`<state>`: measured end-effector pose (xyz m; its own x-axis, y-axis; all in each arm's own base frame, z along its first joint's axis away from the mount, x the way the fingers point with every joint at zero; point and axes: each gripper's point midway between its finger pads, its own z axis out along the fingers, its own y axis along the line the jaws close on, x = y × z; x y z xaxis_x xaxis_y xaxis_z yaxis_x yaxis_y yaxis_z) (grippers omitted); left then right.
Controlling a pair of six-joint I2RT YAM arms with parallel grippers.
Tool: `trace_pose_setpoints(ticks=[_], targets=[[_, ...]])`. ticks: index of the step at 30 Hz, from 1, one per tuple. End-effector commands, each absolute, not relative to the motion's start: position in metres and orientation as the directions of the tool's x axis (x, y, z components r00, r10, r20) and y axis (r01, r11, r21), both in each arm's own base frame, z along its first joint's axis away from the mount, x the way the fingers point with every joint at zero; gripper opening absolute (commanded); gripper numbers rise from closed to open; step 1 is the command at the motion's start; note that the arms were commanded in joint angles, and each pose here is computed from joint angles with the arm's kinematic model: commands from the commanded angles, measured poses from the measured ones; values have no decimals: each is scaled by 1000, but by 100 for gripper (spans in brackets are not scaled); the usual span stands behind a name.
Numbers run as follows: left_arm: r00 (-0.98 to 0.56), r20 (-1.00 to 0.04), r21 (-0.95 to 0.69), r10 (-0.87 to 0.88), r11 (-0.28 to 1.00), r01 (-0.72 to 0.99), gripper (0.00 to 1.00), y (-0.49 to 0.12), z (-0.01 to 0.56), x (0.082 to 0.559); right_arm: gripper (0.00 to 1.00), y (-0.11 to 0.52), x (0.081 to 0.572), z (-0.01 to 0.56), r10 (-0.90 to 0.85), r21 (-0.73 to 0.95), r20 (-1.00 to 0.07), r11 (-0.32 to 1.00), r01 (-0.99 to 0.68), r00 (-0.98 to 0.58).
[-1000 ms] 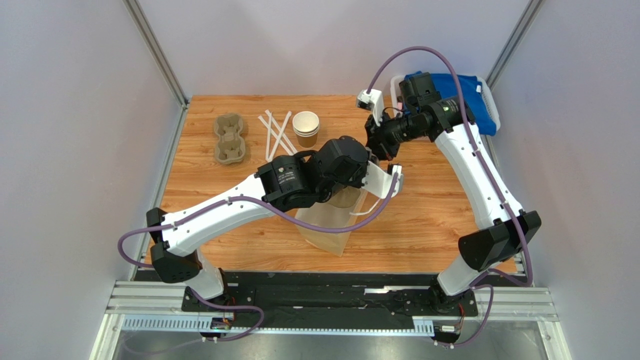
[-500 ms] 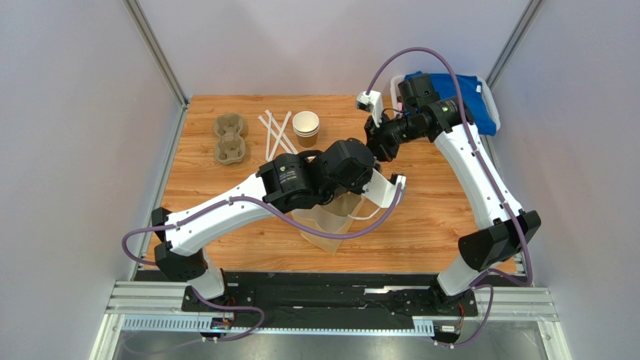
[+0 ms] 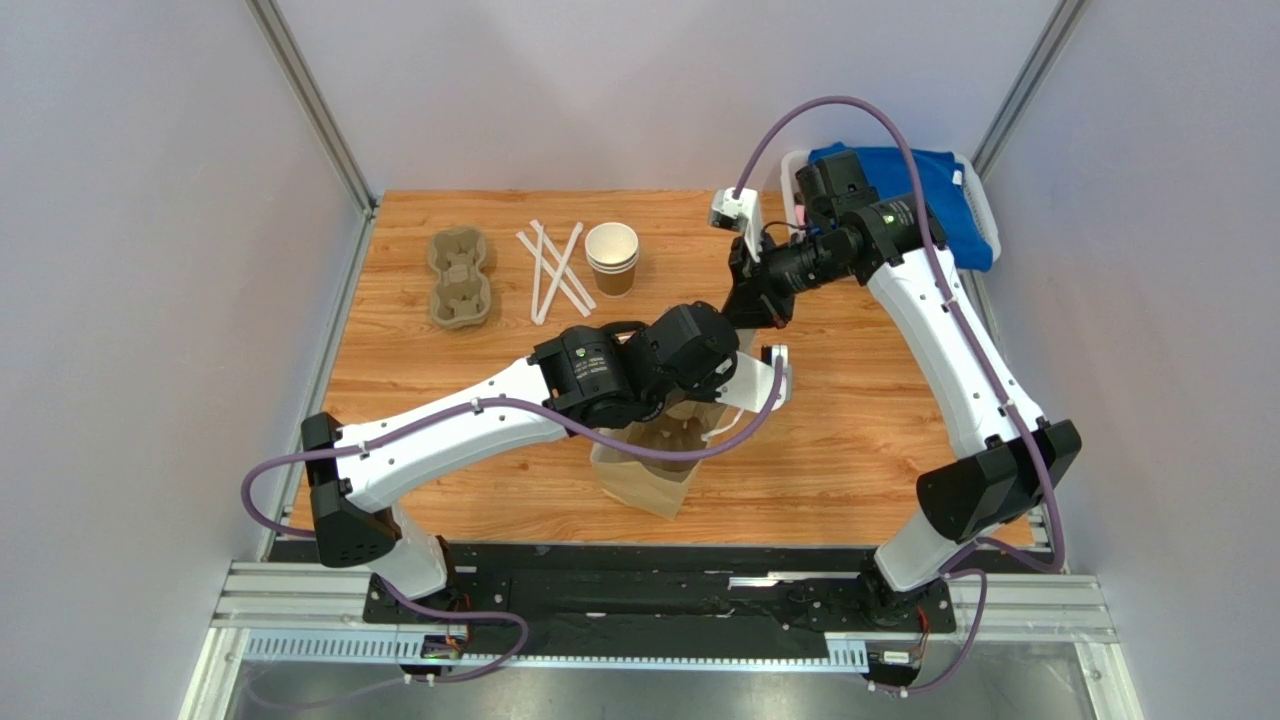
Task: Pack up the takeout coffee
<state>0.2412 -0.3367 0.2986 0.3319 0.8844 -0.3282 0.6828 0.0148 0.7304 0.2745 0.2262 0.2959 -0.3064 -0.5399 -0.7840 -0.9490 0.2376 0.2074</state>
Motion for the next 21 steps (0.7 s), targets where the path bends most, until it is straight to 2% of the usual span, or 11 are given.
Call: trace_pose_setpoints(ticks=[1,5,10,17,21], targets=[[261,-470,655,843,135,744,0,-341,304,227,0,235,265,318,-509,167,-832,149,-975,-220],[298,-470,658,831,105,745,0,-353,300,210,0,240,262,317,-513,186,-832,101,-977,-211],[245,-487,617,839,132,776,0,-359,291,205,0,246,254,313,-523,207,-827,59,-977,-207],[167,-453,652,876,198,732,0,-336,288,225,0,241,251,305,-551,196,-806,97,-976,-217],[181,-436,705,882,210,677,0,-326,288,233,0,243,250,309,-531,200,-818,103,-974,-224]])
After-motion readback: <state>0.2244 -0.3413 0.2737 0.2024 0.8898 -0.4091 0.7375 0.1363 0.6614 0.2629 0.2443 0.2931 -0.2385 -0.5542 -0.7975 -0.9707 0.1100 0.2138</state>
